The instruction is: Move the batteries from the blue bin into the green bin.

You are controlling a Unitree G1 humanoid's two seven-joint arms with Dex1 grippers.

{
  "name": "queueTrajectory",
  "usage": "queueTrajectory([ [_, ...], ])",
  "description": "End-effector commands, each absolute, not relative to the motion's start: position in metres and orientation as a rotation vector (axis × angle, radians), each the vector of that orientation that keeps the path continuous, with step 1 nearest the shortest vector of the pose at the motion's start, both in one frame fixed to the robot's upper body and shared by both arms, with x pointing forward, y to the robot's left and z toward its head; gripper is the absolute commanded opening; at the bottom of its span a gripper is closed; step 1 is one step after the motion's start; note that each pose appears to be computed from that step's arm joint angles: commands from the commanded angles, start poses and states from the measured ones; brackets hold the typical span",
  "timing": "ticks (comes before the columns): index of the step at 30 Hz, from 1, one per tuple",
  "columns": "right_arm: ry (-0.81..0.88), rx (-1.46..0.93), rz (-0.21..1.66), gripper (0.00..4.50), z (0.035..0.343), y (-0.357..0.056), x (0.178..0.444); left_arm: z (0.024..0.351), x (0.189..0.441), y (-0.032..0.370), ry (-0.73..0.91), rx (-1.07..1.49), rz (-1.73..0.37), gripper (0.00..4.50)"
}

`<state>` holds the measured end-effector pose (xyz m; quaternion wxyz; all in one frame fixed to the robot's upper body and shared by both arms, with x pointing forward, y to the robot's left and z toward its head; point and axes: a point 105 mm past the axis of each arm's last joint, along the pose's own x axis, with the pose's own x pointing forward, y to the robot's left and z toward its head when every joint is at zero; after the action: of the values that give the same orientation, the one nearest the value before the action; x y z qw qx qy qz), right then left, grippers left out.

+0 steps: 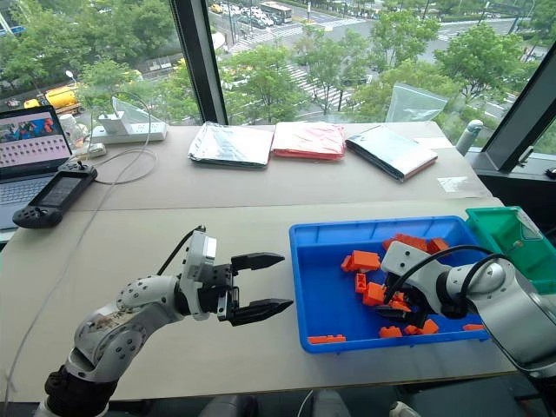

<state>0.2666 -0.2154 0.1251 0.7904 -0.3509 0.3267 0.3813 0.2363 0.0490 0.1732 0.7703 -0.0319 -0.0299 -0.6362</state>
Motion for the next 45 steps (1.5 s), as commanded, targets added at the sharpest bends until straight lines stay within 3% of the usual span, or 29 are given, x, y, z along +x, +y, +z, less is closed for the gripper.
queueTrajectory([
  [1,0.665,-0.780,0.847,4.26,0.129,-0.210,0.273,0.184,0.232,0.049,-0.127,-0.045,-1.373,4.50],
  [3,0.667,-0.781,0.854,4.26,0.128,-0.209,0.275,0.184,0.232,0.049,-0.127,-0.046,-1.369,4.50],
  [6,0.675,-0.793,0.863,3.57,0.123,-0.208,0.276,0.183,0.230,0.050,-0.126,-0.045,-1.369,4.50],
  [12,0.656,-0.795,0.822,1.50,0.125,-0.212,0.282,0.184,0.229,0.048,-0.129,-0.043,-1.378,4.50],
  [15,0.628,-0.785,0.799,1.46,0.133,-0.214,0.281,0.184,0.229,0.048,-0.129,-0.039,-1.378,4.50],
  [19,0.515,-0.727,0.692,1.46,0.173,-0.221,0.280,0.184,0.231,0.051,-0.126,-0.033,-1.374,4.50],
  [23,0.458,-0.674,0.364,1.46,0.216,-0.269,0.275,0.183,0.230,0.053,-0.117,-0.031,-1.371,4.50],
  [26,0.509,-0.730,0.170,1.46,0.214,-0.300,0.273,0.183,0.230,0.054,-0.115,-0.028,-1.373,4.50],
  [30,0.541,-0.770,0.094,1.46,0.199,-0.308,0.275,0.183,0.231,0.054,-0.112,-0.025,-1.377,4.50],
  [31,0.551,-0.799,0.092,2.46,0.192,-0.309,0.276,0.183,0.232,0.054,-0.113,-0.022,-1.380,4.50],
  [33,0.596,-0.812,0.118,2.96,0.177,-0.307,0.273,0.185,0.233,0.053,-0.124,-0.013,-1.384,4.50],
  [37,0.538,-0.768,0.158,4.34,0.186,-0.292,0.279,0.185,0.235,0.053,-0.126,-0.008,-1.379,4.50],
  [45,0.535,-0.709,0.634,4.48,0.186,-0.221,0.264,0.186,0.235,0.052,-0.128,-0.017,-1.368,4.50],
])
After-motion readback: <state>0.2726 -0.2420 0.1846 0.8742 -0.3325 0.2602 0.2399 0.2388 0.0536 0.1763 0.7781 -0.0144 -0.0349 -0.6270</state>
